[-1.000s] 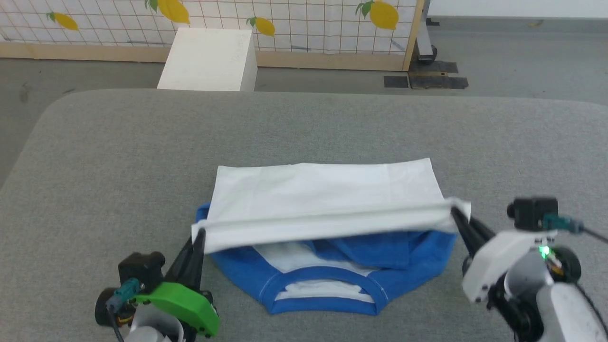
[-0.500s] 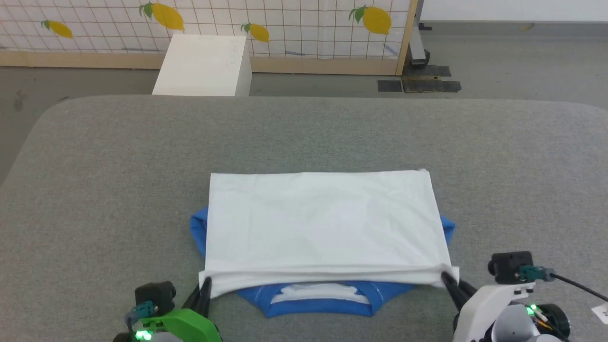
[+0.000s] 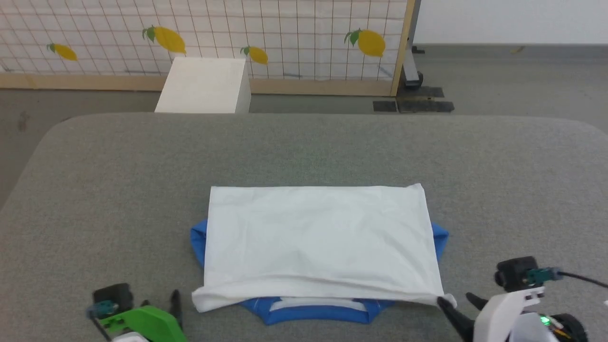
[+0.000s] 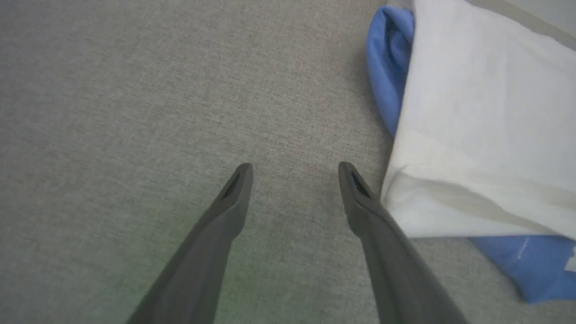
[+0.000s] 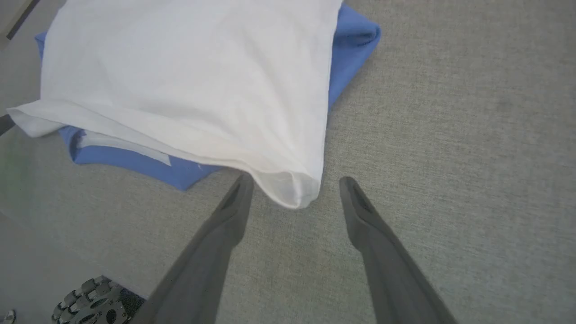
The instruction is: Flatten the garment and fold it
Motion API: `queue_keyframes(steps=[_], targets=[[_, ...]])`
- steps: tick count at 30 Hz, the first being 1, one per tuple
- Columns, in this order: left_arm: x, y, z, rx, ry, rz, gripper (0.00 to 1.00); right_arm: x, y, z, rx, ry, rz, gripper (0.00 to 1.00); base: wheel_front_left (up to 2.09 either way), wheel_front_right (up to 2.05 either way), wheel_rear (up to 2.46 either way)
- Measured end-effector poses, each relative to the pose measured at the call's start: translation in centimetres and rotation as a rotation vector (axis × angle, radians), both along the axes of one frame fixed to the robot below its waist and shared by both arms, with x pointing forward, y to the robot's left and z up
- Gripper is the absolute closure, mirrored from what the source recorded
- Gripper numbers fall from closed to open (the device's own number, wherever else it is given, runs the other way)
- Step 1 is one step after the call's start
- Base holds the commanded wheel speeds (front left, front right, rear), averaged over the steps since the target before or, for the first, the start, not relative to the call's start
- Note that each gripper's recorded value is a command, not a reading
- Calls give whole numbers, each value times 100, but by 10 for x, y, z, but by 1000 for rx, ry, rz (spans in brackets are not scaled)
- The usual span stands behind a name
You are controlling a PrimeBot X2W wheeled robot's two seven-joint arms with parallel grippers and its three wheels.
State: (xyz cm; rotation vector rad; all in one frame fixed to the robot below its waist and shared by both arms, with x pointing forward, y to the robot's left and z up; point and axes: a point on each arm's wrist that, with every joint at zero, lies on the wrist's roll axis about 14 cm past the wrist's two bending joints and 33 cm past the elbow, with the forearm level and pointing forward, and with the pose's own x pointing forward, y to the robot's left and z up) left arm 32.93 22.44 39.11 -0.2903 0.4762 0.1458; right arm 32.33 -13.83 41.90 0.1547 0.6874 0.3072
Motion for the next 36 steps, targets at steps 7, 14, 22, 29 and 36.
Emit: queue_keyframes(steps=[7, 14, 22, 29, 36], targets=[[6, 39, 47, 14, -111, 113, 0, 15, -25, 51, 55, -77, -55, 0, 0, 0, 0], [38, 49, 156, 175, -576, 114, 0, 61, -36, 59, -60, -20, 0, 0, 0, 0, 0], [57, 34, 198, 273, -754, 102, 0, 80, -18, 0, -113, 205, 106, 0, 0, 0, 0], [62, 38, 174, 280, -704, 119, 0, 77, 20, -40, -71, 343, 228, 0, 0, 0, 0], [58, 45, 160, 280, -669, 133, 0, 83, 53, -43, -47, 330, 321, 0, 0, 0, 0]])
